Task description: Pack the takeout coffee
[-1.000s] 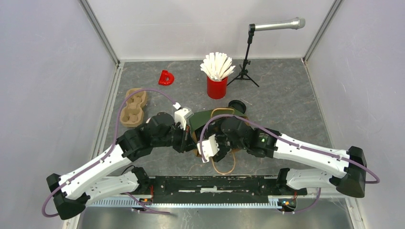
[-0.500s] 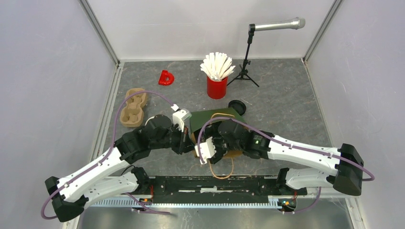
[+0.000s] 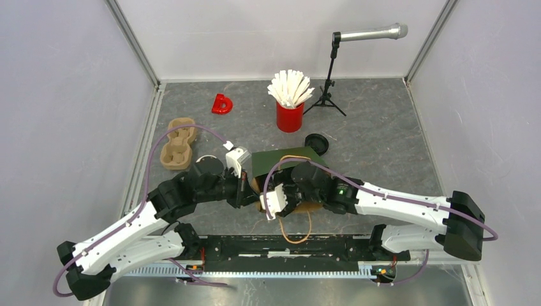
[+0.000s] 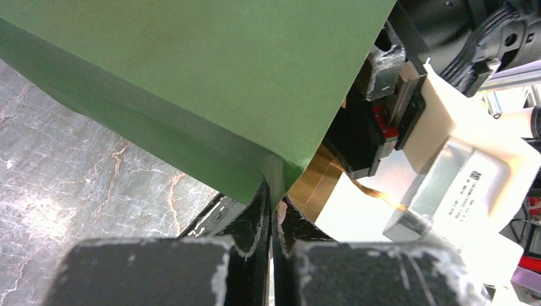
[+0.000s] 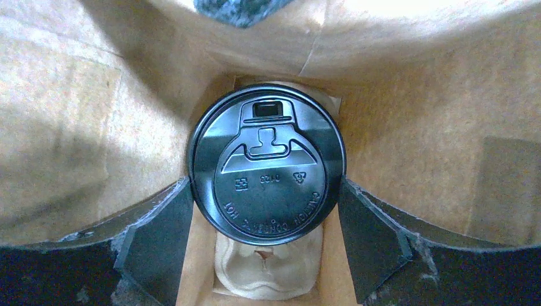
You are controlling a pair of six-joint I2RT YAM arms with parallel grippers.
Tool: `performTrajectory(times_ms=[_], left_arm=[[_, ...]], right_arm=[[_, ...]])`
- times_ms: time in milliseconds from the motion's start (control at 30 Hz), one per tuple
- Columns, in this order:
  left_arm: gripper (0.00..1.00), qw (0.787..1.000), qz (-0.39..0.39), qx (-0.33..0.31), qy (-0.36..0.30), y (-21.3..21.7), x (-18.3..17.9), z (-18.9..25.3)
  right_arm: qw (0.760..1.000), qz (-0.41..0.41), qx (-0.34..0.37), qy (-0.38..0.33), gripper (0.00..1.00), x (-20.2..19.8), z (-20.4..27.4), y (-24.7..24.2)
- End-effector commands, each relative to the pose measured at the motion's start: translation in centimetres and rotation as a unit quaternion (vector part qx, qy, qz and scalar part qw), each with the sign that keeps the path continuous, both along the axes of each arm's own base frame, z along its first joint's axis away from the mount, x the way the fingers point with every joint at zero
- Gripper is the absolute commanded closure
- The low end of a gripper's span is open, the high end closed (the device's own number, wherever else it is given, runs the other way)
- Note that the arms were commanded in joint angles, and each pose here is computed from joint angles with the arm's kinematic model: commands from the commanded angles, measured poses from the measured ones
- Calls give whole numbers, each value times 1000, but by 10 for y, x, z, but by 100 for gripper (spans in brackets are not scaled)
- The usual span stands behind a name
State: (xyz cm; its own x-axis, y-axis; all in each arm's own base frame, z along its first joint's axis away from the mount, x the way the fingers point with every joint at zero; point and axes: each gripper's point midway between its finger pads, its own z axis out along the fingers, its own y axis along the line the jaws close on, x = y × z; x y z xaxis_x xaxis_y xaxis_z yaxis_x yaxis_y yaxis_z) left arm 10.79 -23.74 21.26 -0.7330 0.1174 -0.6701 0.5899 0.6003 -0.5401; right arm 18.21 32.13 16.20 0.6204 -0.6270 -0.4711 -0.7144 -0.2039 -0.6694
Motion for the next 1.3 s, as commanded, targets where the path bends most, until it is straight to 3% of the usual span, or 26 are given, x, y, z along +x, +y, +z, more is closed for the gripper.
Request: performTrajectory(times_ms=[0,433,767,1267], left_arm=[[97,1000,5,-28,5,-4,-2,10],[97,1000,-14,-2,2,-7,-1,3],[97,1000,-24,-10,4,-15,0,4],[98,999,-21,-23,17,-20,0,6]], right_arm=[[999,-13,18,-30,27,8,10,-2],[998,-45,23,-43,30,12,32,-20],[999,-36,1,-28,31,5,19,-29],[996,-60,-5,-67,31,23,-5,-36]])
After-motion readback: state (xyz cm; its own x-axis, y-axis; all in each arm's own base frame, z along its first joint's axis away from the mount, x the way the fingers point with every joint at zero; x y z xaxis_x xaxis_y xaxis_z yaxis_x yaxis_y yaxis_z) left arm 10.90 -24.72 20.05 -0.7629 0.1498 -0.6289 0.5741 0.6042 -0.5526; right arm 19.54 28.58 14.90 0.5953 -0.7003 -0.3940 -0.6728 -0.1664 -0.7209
